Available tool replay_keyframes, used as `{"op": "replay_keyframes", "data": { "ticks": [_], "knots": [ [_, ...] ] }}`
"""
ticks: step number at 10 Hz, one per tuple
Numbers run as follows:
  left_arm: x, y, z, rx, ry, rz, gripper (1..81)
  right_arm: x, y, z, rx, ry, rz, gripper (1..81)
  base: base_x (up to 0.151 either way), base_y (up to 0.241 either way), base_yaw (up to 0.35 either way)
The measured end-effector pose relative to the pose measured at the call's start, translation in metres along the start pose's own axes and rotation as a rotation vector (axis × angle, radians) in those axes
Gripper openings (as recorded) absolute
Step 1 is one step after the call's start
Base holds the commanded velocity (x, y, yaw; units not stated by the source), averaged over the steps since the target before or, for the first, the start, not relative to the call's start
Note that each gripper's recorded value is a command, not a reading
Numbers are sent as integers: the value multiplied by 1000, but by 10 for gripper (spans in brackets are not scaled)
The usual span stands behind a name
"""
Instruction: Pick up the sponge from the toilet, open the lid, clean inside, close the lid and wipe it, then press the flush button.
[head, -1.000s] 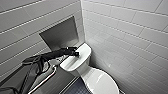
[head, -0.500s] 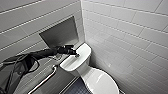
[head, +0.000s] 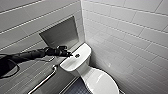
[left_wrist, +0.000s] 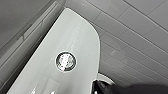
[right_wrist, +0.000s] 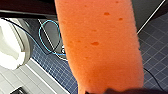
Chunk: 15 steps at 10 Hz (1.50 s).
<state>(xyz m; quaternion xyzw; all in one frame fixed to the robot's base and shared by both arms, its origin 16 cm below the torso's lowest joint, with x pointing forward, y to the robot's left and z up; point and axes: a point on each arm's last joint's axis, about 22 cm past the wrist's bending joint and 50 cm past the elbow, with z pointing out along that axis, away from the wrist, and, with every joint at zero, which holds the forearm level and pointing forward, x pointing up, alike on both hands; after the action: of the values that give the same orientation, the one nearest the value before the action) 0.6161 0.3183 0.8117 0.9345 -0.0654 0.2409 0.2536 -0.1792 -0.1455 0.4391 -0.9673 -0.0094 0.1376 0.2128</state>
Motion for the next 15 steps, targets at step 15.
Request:
{"op": "replay_keyframes", "data": {
  "ticks": [15],
  "knots": [
    [-471, 46, -46, -110, -415, -274, 10, 38, -9, 10, 12, 25, -18, 10, 0, 0, 0]
  ]
}}
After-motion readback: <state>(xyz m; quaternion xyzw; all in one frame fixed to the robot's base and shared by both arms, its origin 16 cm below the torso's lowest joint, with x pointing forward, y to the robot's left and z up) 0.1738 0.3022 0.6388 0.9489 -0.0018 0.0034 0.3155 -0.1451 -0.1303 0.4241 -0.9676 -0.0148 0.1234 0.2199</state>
